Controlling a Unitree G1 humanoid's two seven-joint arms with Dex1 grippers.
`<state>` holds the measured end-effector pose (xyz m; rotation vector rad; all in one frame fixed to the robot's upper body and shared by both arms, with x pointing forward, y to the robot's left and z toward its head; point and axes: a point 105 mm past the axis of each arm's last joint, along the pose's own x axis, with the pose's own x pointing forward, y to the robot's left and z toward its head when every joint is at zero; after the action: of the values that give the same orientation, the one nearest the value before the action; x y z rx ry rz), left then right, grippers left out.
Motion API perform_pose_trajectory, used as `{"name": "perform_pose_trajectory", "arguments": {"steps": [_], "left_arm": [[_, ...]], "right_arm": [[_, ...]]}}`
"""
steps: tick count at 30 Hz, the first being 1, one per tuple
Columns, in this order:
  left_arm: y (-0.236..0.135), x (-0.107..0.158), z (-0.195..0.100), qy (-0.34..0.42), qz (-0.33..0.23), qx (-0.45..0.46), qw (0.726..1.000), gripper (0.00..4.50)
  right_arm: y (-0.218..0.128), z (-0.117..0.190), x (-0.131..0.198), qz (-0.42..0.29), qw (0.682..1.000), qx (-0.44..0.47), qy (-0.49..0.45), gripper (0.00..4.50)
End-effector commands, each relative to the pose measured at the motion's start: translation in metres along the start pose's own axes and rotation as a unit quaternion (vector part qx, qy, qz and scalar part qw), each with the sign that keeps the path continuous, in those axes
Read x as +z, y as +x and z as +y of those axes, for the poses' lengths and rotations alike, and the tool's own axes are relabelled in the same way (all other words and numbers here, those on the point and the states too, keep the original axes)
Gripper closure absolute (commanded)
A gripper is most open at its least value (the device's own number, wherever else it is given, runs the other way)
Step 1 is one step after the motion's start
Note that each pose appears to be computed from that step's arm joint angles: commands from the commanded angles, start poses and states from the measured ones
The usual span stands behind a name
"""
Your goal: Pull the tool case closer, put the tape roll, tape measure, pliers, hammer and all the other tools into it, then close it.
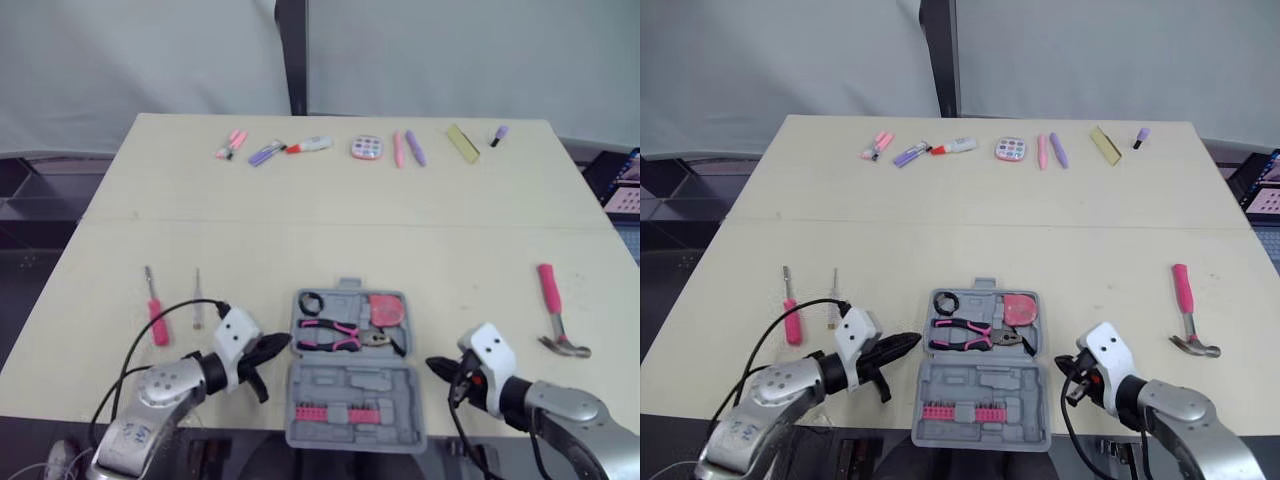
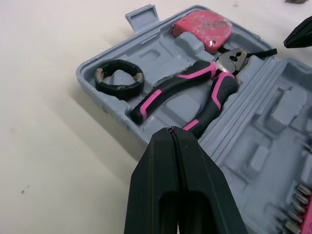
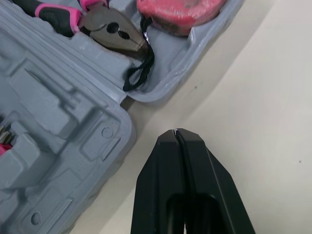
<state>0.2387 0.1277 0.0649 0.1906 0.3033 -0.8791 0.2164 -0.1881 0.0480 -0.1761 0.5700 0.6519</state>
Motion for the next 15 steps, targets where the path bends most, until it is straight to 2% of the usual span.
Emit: {"name": "perform_pose_trajectory", "arguments": {"steps": [1, 15], "left_arm": [[-0.004, 0.002, -0.002, 0.004, -0.001, -0.011, 1.000, 4.50], [0.001, -0.022, 0.002, 0.009, 0.029, -0.041, 0.999, 4.50]], "right_arm": [[0.004, 0.003, 0.003, -0.004, 1.000, 0.007, -0.014, 4.45], [0.019, -0.001, 0.003, 0.005, 1.000, 0.007, -0.023, 4.45]]}}
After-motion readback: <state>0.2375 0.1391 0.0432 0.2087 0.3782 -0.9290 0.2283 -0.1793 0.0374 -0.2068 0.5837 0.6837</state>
